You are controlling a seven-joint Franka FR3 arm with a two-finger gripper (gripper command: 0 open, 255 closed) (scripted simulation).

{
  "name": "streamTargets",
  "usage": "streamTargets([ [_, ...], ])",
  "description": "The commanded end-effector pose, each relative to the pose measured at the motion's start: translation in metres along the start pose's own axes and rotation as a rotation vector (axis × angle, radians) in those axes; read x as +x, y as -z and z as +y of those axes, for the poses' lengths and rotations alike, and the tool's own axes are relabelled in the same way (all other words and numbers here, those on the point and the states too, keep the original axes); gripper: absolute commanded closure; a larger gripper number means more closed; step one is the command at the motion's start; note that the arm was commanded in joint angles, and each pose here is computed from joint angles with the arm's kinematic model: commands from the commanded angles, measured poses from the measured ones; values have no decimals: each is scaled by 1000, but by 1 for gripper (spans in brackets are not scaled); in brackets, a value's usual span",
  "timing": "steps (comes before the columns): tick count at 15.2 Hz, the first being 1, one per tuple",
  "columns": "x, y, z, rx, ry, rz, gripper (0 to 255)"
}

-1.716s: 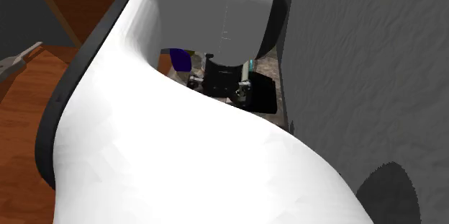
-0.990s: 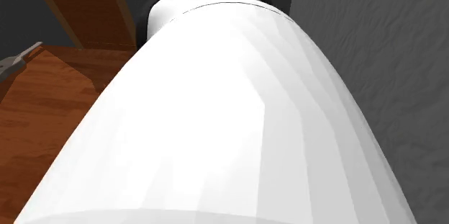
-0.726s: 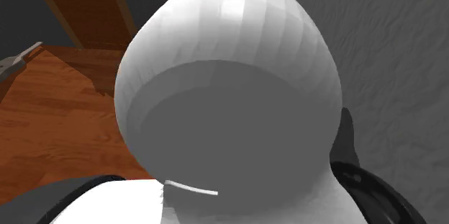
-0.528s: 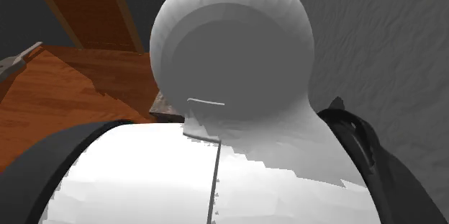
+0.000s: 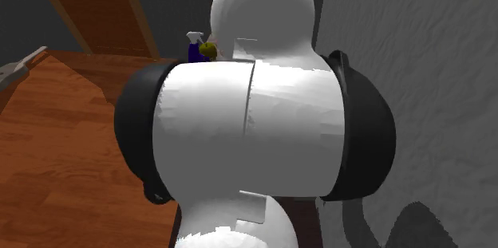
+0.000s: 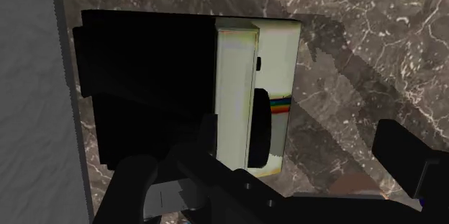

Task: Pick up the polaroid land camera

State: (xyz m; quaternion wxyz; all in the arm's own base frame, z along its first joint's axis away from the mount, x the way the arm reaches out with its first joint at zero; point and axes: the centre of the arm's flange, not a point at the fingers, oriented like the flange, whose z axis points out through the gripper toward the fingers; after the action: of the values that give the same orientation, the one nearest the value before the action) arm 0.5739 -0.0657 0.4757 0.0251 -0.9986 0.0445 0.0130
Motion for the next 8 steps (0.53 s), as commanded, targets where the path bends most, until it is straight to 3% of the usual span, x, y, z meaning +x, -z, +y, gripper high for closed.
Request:
streamTargets([
  [1,25,-7,9,-10,-13,7,0],
  [8,94,-29,27,-36,-49,26,0],
])
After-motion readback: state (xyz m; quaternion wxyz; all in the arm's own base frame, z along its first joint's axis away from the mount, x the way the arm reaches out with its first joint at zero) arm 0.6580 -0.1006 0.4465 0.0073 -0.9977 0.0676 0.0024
